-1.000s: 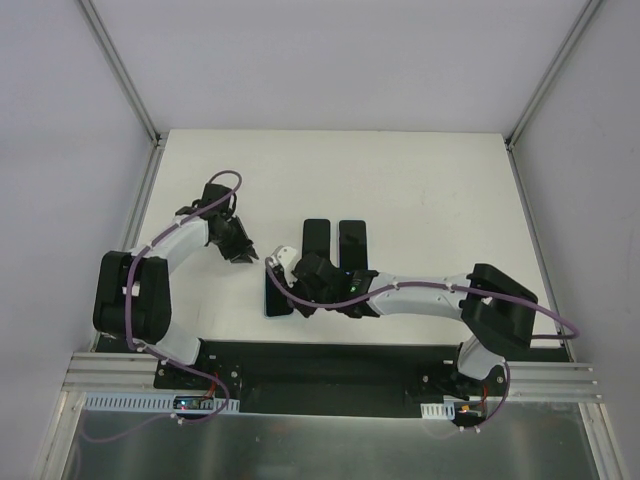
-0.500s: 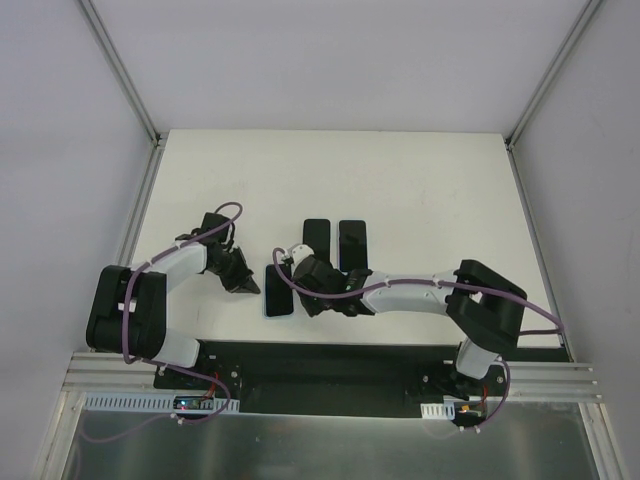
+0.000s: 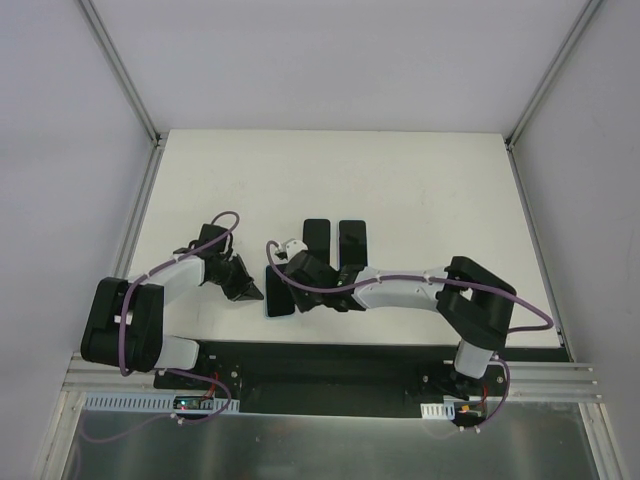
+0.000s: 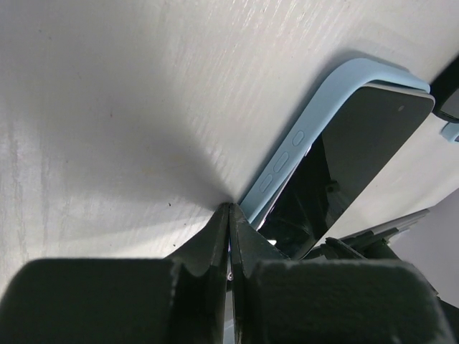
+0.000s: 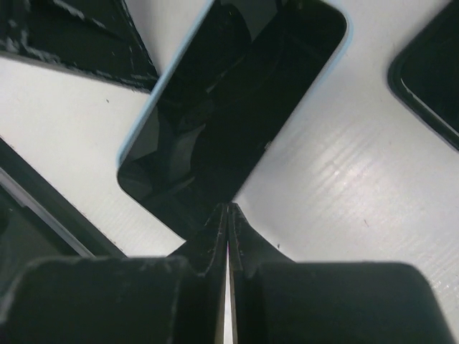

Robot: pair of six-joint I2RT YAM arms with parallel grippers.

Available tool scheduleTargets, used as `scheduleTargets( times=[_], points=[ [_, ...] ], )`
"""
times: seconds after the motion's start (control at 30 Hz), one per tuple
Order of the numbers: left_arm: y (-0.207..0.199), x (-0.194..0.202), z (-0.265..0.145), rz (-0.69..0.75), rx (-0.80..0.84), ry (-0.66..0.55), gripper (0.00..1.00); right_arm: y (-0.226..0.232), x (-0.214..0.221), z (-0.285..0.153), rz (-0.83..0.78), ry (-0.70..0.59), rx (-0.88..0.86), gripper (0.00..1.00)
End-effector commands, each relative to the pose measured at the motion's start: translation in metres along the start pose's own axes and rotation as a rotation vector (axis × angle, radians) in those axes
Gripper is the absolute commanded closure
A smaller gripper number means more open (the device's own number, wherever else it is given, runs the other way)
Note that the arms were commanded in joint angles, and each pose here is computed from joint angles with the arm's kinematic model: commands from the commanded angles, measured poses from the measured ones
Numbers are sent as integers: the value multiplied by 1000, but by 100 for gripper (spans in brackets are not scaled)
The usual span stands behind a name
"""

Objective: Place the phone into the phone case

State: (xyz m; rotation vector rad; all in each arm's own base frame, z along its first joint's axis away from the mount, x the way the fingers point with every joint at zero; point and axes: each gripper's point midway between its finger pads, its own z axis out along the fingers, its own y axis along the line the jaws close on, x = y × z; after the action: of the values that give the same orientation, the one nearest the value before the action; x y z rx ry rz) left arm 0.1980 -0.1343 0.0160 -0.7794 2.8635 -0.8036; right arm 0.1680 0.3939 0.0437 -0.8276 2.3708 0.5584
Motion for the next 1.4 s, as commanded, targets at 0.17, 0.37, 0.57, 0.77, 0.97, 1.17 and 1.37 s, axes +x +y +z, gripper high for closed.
scheduleTargets(
  times=[0.17,0.37,0.57,0.77,0.97,1.17,1.37],
  points=[
    [9,11,4,-27,-4,-4,100,19,-22,6,36,-25,-38,99],
    [8,10,4,-22,3,-12,100,17,-36,-5,35,-59,-32,99],
    [9,10,2,-20,4,-30,100,0,-39,-22,54,-73,28,99],
    [8,10,1,-19,9,-33,100,-18,-17,-16,81,-19,102,99],
    [8,12,0,-15,16,-39,100,-21,-5,-6,109,22,130,99],
    [8,13,0,-15,16,-39,100,-14,0,2,111,53,120,99],
    [7,15,-1,-10,27,-47,100,-6,-1,7,100,58,119,99]
  ],
)
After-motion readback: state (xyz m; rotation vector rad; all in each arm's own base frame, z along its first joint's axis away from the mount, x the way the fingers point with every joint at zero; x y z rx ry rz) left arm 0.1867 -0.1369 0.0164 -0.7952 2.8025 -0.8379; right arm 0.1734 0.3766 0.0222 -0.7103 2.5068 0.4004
